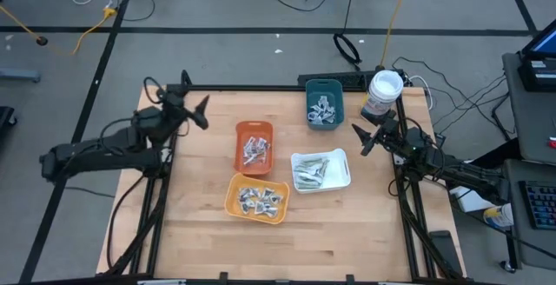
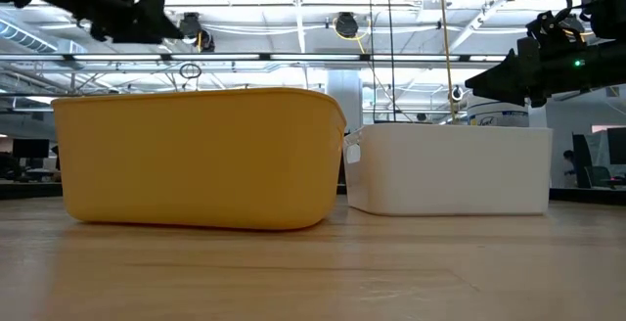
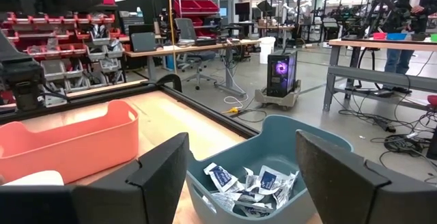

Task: Pick & Place First Aid Supplies
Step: Return to Home Position

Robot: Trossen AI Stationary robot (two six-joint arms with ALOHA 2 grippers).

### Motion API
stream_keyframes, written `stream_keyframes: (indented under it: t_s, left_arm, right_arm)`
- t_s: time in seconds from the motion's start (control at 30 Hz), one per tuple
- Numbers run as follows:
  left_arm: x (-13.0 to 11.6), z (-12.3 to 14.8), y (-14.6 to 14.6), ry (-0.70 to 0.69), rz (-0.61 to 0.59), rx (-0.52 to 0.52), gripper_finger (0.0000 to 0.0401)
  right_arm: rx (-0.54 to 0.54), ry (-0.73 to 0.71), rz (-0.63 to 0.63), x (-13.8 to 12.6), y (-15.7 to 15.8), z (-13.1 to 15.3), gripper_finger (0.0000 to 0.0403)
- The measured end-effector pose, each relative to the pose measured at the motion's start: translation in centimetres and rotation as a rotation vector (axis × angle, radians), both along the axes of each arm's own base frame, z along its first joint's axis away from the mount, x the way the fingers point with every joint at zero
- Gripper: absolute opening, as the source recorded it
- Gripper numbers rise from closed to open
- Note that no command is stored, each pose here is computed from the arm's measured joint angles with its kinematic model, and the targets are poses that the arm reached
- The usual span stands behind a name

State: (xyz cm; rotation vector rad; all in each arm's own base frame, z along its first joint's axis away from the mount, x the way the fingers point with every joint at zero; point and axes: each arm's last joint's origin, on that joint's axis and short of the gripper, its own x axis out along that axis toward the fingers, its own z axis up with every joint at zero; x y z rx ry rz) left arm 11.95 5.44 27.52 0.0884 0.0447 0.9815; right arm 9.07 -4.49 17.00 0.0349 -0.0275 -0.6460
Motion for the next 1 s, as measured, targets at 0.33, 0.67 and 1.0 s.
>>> stream_keyframes:
  t_s: [0.33,0.67,1.0]
  left_arm:
    - [-3.0,-4.7,0.7,0.006,0.138,0.013,0.0332]
    - [-3.9,-8.5,0.4,-0.090,0.145,-0.042,0.0316]
    - [-4.4,-10.2,0.1,-0.066,0.146,0.021,0.0326]
  right_arm:
    - [0.000,0.000,-0.001,0.0,0.0,0.0,0.0263]
    - [0.000,0.000,0.000,0.0,0.0,0.0,0.0263]
    - [0.000,0.000,0.000,0.0,0.0,0.0,0.0263]
